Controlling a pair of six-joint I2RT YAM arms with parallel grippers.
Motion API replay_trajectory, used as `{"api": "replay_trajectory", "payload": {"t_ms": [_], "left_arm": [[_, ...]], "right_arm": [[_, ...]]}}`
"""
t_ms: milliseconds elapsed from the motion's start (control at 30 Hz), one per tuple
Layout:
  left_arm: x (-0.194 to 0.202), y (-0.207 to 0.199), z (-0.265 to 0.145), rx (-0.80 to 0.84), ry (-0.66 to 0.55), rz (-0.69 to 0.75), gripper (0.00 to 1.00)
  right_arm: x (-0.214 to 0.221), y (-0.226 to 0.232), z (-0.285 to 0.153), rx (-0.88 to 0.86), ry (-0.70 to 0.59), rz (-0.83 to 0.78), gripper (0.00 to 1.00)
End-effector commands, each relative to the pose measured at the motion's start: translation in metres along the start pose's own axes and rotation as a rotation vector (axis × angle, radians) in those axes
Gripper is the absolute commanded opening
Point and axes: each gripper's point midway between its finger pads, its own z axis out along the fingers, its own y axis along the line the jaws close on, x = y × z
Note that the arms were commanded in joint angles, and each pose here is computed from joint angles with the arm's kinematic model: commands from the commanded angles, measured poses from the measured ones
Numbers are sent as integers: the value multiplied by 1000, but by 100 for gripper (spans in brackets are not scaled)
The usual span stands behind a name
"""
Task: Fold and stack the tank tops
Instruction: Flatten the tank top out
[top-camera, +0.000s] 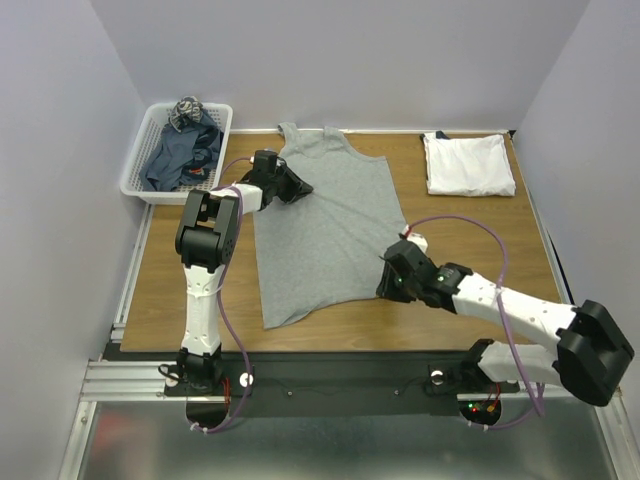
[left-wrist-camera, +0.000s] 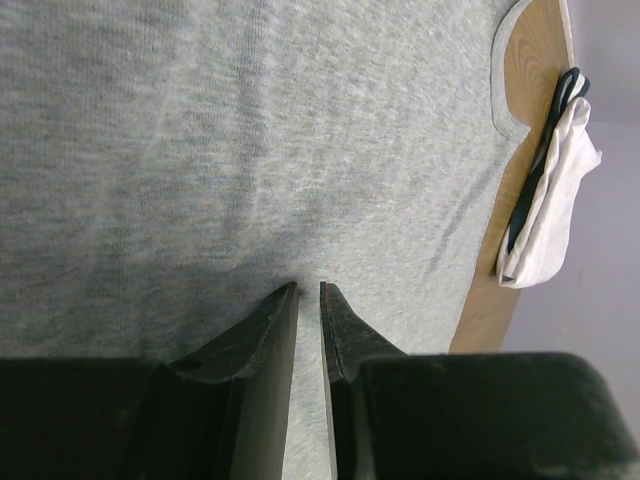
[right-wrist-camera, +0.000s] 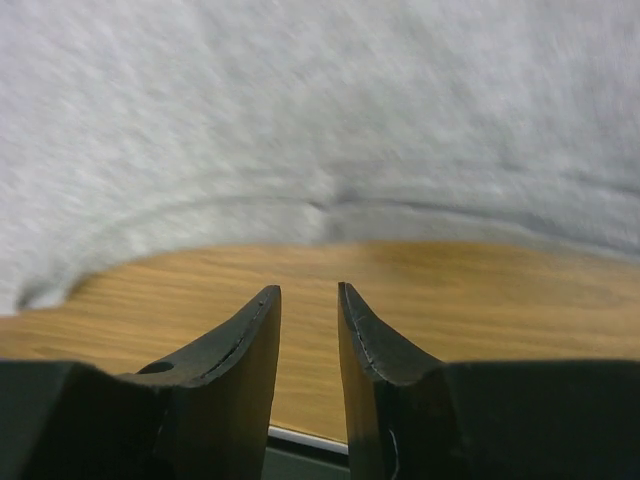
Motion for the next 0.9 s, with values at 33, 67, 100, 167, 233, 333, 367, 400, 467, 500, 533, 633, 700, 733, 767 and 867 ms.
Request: {"api": "replay_trajectory", "payload": {"t_ms": [33, 67, 100, 167, 233, 333, 367, 400, 467, 500, 533, 633, 700, 733, 767, 867], "left_arm": [[2, 16, 6, -51, -4, 26, 27], [3, 16, 7, -52, -2, 26, 27], [3, 15, 6, -50, -3, 27, 27], [3, 17, 7, -52, -3, 26, 27], [3, 18, 8, -55, -2, 27, 27], [4, 20, 9, -59, 0, 24, 27], [4, 19, 9, -56, -1, 23, 27], [4, 20, 9, -57, 0, 23, 27], [4, 18, 10, -55, -1, 25, 27], [5, 20, 10, -57, 1, 22, 27], [5, 19, 11, -55, 1, 24, 27], [5, 19, 11, -55, 1, 24, 27], [6, 21, 11, -58, 3, 21, 27], [6, 20, 11, -57, 2, 23, 27], [5, 19, 11, -55, 1, 22, 27], [6, 20, 11, -58, 3, 20, 27]], "right_arm": [[-57, 47, 5, -9, -128, -27, 35], [-52, 45, 21, 34, -101, -53, 35], [-60, 58, 23, 11, -109, -56, 35], [-57, 65, 40, 9, -89, -77, 35], [-58, 71, 49, 5, -85, -87, 35], [-49, 72, 63, 20, -64, -104, 35], [-47, 70, 66, 28, -61, -106, 35], [-44, 70, 68, 29, -57, -108, 35], [-36, 64, 72, 47, -47, -111, 35], [-32, 64, 71, 48, -45, -116, 35], [-30, 63, 70, 52, -50, -117, 35], [-16, 56, 67, 61, -39, -126, 35], [-4, 52, 65, 64, -22, -122, 35], [7, 42, 65, 78, 0, -128, 35], [12, 42, 63, 73, 4, -125, 35], [29, 29, 59, 81, 36, -119, 35]]}}
